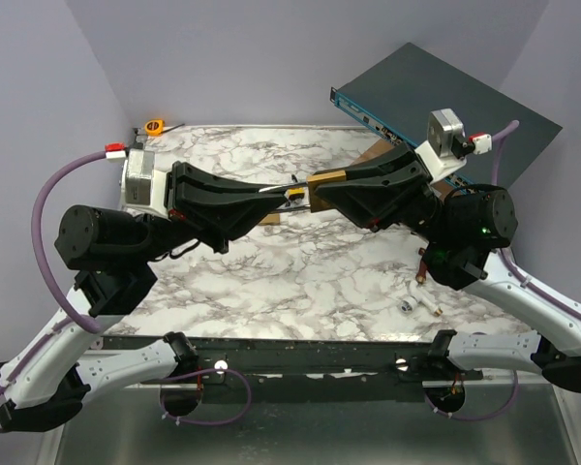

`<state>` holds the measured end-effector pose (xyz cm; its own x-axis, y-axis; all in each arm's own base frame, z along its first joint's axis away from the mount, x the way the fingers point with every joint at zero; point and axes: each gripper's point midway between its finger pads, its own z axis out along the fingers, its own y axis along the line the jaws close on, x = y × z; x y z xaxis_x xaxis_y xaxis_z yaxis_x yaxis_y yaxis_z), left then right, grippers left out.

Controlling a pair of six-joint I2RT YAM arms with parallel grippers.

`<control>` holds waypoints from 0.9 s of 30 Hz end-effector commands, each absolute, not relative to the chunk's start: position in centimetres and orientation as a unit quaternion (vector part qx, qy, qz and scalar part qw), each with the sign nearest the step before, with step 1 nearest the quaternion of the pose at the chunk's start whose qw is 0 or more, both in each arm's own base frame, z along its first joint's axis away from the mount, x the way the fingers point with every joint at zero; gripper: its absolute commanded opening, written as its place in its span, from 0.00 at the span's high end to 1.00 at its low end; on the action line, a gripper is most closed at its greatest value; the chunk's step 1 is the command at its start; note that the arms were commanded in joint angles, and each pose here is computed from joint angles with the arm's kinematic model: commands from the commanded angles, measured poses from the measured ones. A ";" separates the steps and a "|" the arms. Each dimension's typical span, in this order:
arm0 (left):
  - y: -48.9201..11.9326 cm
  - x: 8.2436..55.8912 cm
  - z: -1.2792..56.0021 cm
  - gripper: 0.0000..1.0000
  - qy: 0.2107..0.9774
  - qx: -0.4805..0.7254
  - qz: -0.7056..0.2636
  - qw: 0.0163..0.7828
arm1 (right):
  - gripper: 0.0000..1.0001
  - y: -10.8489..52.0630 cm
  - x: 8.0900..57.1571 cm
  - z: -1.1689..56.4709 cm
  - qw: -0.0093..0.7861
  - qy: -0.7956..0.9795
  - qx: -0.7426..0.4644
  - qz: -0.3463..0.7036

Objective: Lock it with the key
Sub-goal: Lock the lock.

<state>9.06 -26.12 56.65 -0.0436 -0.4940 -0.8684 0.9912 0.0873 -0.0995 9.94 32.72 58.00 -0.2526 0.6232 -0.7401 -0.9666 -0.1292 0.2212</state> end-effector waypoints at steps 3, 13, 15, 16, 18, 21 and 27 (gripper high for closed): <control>-34.4 8.4 36.4 1.00 0.604 0.449 -0.576 0.319 | 0.99 43.1 9.0 38.3 0.309 0.605 -0.328 0.657; -34.0 7.6 34.7 1.00 0.620 0.472 -0.563 0.277 | 0.99 43.2 8.9 38.6 0.315 0.603 -0.330 0.654; -33.8 7.5 34.2 1.00 0.625 0.474 -0.559 0.269 | 0.99 43.2 8.9 38.6 0.315 0.603 -0.331 0.653; -33.8 7.4 34.2 1.00 0.625 0.475 -0.560 0.267 | 0.99 43.3 8.9 38.5 0.314 0.603 -0.332 0.654; -33.9 7.5 34.4 1.00 0.627 0.473 -0.559 0.266 | 0.99 43.4 8.7 38.4 0.311 0.603 -0.334 0.654; -34.3 7.8 35.3 1.00 0.623 0.474 -0.560 0.271 | 0.99 43.8 8.2 37.8 0.307 0.609 -0.336 0.649; -35.0 10.3 38.3 1.00 0.622 0.431 -0.566 0.327 | 0.99 43.3 8.0 37.0 0.307 0.618 -0.327 0.645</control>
